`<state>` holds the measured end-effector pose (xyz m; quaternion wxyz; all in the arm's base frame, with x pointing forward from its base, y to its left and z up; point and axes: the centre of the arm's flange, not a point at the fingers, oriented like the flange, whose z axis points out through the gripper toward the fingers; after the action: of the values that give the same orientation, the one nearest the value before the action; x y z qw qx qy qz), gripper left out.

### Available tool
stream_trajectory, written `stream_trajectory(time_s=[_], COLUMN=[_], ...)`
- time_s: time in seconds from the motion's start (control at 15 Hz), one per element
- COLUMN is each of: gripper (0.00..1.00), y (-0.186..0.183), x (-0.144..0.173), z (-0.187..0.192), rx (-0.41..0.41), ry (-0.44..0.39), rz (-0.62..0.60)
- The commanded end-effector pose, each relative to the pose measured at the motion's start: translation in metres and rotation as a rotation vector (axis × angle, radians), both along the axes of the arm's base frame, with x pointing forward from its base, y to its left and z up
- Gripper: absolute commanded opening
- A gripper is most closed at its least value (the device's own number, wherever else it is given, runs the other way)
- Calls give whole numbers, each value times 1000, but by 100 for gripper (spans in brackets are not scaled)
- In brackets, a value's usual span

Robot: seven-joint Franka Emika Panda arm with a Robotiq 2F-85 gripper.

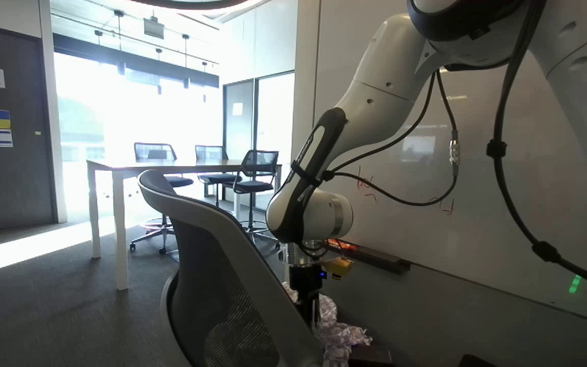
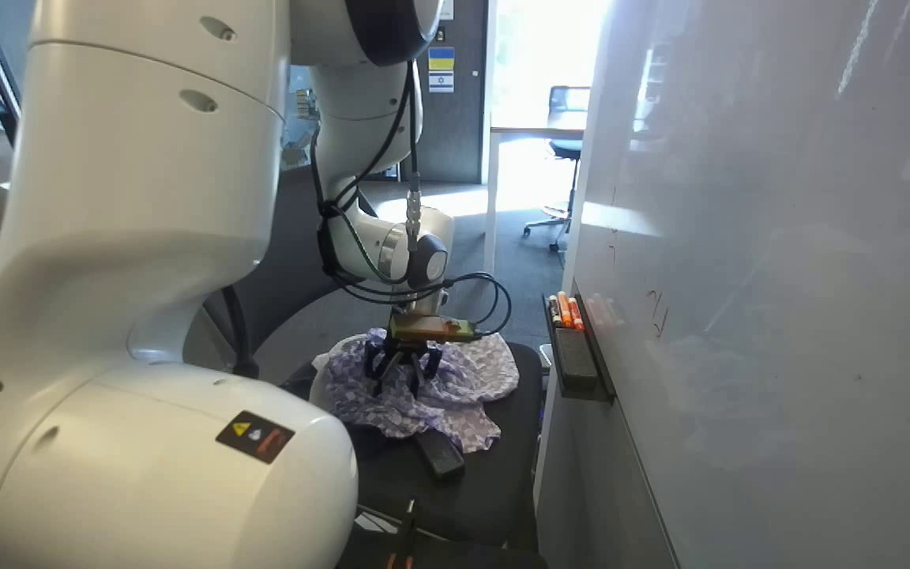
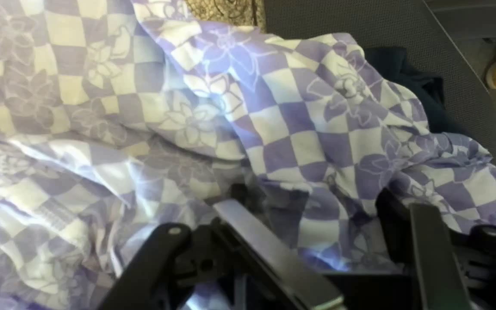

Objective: Put the clothing over the backrest of the chair

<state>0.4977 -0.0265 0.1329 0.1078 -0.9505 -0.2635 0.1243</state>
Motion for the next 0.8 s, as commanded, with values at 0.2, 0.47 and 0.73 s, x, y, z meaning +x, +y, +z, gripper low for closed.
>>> stream_trajectory(time_s=[0.2, 0.47, 0.73], gripper=[20, 0, 1], y=[3, 17, 52], x=[-2, -10, -16], z=[9, 35, 92], rx=[-10, -61, -103], ry=[-3, -1, -105], rz=[15, 22, 52])
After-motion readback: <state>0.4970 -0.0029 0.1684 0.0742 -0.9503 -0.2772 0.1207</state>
